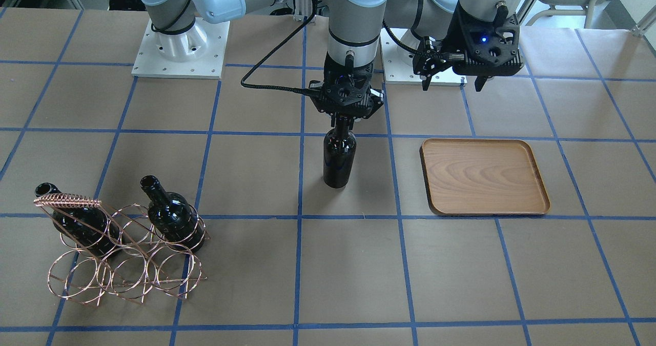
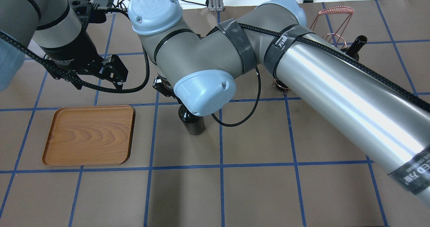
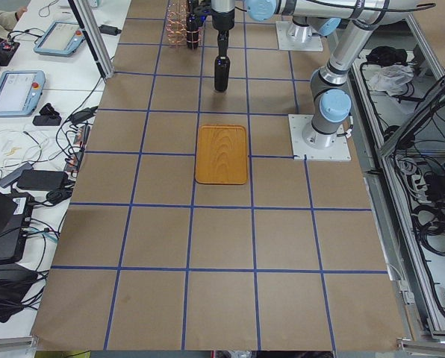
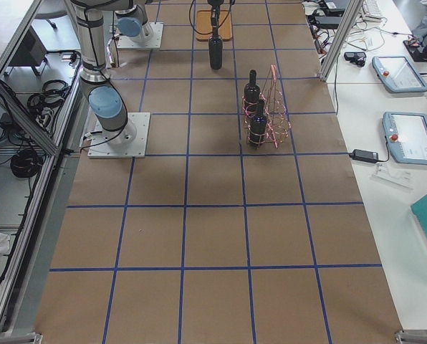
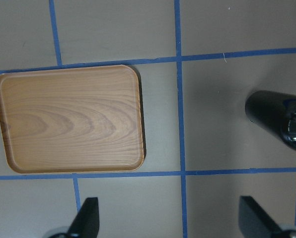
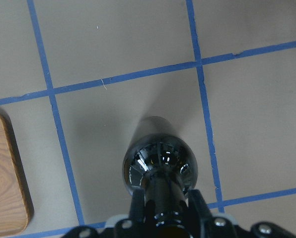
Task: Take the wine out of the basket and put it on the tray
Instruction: 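Carry the bottle toward the table center and lower it upright, then open the right gripper and raise it back toward the rack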
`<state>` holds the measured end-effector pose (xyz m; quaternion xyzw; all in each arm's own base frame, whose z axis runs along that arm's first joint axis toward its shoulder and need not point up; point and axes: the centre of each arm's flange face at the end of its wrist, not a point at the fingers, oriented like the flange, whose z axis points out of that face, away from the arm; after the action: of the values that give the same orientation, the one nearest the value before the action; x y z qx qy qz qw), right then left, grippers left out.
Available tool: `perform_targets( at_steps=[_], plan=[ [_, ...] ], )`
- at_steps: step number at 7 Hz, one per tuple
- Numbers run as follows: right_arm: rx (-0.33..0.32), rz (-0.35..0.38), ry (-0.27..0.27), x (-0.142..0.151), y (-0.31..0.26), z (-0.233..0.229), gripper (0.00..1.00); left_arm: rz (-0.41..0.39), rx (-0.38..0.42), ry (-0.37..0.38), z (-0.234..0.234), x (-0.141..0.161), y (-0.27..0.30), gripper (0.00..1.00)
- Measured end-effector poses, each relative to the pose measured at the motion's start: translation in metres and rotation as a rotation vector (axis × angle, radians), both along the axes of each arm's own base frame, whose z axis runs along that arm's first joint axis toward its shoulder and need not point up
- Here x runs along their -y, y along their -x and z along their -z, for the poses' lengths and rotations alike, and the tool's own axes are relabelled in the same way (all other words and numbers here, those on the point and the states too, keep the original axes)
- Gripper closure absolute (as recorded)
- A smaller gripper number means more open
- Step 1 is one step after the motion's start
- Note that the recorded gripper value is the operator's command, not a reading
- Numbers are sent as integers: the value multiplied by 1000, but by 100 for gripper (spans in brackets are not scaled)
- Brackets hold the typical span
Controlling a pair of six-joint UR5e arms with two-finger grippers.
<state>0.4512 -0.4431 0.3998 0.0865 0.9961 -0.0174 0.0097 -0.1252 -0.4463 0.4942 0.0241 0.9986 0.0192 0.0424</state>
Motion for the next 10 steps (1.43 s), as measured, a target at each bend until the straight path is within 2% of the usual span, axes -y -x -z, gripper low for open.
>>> perform_targets(
  at_steps=[1, 3, 4, 7, 9, 10],
  plan=[
    [0, -1, 1, 2, -2, 3, 21, -2, 0, 1, 0, 0, -1, 0],
    [-1, -3, 4, 2, -3, 3, 19, -3, 1, 4, -2, -1, -1, 0],
    [-5, -4, 6, 2, -2, 2, 12, -3, 1, 7, -3, -1, -2, 0],
    [13, -1, 30, 9, 26, -30, 12, -14, -5, 8, -1, 2, -5, 0],
    [6, -24, 10, 31, 91, -59, 0, -7, -5, 16, -3, 3, -4, 0],
    [6, -52, -7, 39, 135, -78, 0, 1, -10, 24, -2, 6, 2, 0]
  ],
)
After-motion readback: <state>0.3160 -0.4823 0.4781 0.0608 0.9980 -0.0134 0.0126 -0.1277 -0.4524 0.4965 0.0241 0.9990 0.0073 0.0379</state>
